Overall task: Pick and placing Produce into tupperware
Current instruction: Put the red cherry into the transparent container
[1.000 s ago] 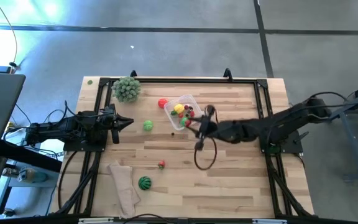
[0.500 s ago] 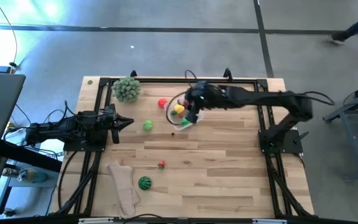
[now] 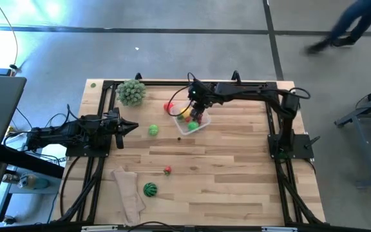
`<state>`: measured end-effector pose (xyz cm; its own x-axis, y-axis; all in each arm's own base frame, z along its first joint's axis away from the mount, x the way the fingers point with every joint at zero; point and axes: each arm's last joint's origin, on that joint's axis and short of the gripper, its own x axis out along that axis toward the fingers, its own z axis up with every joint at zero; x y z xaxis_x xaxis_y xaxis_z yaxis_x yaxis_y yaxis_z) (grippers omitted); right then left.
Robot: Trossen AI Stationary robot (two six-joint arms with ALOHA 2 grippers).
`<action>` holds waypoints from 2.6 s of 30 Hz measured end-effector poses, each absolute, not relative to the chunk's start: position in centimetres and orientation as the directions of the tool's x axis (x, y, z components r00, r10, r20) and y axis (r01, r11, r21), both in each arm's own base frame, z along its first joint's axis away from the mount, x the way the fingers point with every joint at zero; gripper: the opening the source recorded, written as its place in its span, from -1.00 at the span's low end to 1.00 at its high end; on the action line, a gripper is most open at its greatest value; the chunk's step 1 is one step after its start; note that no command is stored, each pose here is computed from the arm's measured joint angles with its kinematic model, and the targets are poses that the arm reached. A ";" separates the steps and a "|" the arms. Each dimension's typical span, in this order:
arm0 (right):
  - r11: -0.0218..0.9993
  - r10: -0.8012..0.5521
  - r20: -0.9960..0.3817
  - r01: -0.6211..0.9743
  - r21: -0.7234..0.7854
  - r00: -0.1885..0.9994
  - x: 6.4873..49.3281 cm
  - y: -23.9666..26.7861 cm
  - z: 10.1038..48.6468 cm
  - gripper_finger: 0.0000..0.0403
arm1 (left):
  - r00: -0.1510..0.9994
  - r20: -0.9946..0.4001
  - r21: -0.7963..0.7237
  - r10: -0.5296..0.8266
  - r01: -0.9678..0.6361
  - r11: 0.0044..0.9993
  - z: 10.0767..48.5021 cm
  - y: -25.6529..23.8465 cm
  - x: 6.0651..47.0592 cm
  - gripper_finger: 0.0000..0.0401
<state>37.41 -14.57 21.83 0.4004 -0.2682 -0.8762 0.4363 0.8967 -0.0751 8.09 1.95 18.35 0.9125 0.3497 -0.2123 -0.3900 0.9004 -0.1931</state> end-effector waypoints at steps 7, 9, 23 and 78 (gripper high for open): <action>0.898 -0.253 -0.896 0.434 -0.077 0.364 37.4 -15.7 20.3 -0.49 | 0.912 -0.212 -0.193 0.350 -0.390 0.900 18.4 1.9 8.1 -0.92; 0.900 -0.245 -0.901 0.429 -0.074 0.359 37.5 -15.6 19.9 -0.49 | 0.912 -0.213 -0.193 0.350 -0.390 0.900 18.3 1.9 8.1 -0.92; 0.915 -0.202 -0.909 0.401 -0.043 0.364 37.9 -15.9 18.8 -0.49 | 0.912 -0.212 -0.193 0.350 -0.390 0.900 18.4 1.9 8.1 -0.92; 0.934 -0.095 -0.902 0.351 0.065 0.420 38.2 -15.5 18.9 -0.32 | 0.913 -0.212 -0.193 0.350 -0.390 0.900 18.4 1.9 8.1 -0.92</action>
<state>38.18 -15.45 18.87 0.4201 -0.0953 -0.9025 0.3509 0.9342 0.0647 8.09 1.95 18.35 0.9125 0.3496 -0.2123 -0.3898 0.9005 -0.1929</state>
